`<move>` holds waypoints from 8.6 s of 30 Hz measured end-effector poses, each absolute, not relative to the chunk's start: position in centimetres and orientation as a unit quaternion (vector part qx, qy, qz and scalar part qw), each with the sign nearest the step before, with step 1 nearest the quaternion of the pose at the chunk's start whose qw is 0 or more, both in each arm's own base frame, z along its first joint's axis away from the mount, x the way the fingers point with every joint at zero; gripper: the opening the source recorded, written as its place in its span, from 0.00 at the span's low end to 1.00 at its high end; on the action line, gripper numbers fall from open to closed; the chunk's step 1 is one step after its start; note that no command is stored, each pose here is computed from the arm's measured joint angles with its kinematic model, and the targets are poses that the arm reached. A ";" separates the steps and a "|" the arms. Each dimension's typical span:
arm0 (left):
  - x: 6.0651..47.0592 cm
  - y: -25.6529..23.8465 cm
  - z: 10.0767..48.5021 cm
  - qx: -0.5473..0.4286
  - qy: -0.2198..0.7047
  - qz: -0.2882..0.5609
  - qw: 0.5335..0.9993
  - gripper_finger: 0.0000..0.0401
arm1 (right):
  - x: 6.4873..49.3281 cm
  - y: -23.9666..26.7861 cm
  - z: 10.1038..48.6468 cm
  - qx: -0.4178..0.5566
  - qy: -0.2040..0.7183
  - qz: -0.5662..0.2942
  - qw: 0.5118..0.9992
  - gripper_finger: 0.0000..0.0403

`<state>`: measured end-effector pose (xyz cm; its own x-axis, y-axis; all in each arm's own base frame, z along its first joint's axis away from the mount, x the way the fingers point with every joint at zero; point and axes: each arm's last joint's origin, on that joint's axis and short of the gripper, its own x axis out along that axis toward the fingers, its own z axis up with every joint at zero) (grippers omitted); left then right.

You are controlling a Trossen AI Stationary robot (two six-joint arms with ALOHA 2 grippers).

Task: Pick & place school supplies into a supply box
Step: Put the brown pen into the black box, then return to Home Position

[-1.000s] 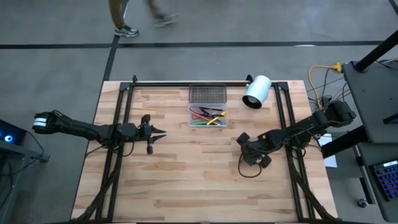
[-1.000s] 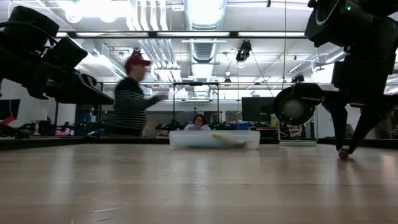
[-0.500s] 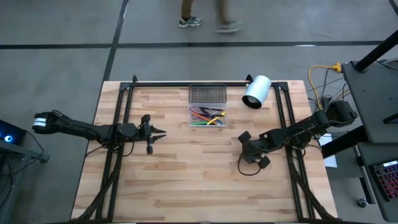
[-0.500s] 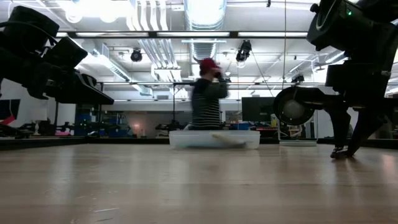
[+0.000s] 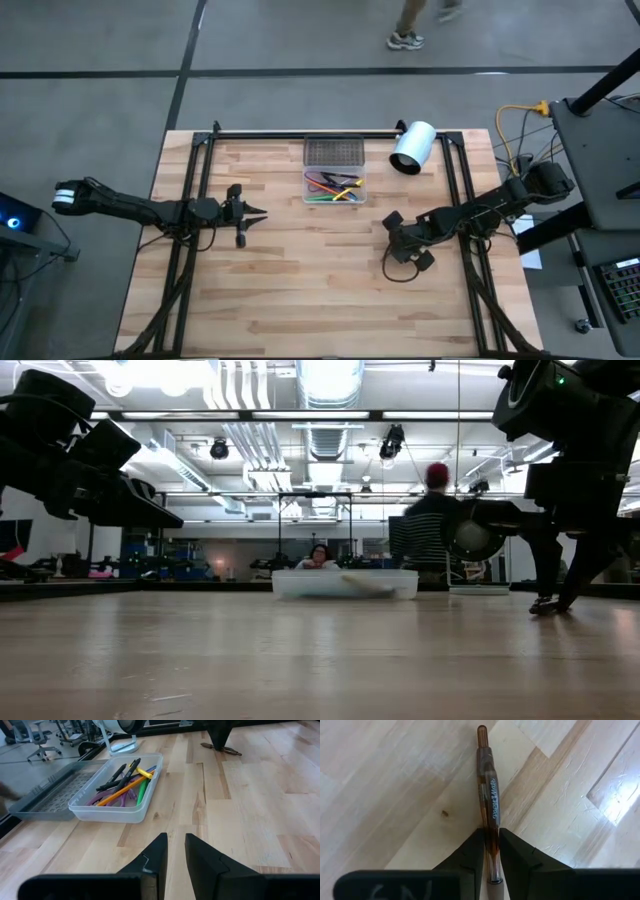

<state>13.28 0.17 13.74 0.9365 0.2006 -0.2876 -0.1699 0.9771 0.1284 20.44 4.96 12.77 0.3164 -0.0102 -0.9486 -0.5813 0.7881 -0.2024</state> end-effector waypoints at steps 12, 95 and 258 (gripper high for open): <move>13.3 0.2 13.7 0.051 0.151 0.094 0.983 0.13 | 20.6 4.9 12.8 -0.302 0.542 0.193 0.760 0.04; 13.3 0.2 13.7 0.051 0.151 0.094 0.983 0.13 | 36.0 -2.7 7.3 -0.490 0.348 -0.397 0.694 0.11; 13.3 0.2 13.7 0.051 0.154 0.094 0.982 0.13 | 9.6 -2.1 17.1 -0.156 -0.004 -0.145 0.977 0.17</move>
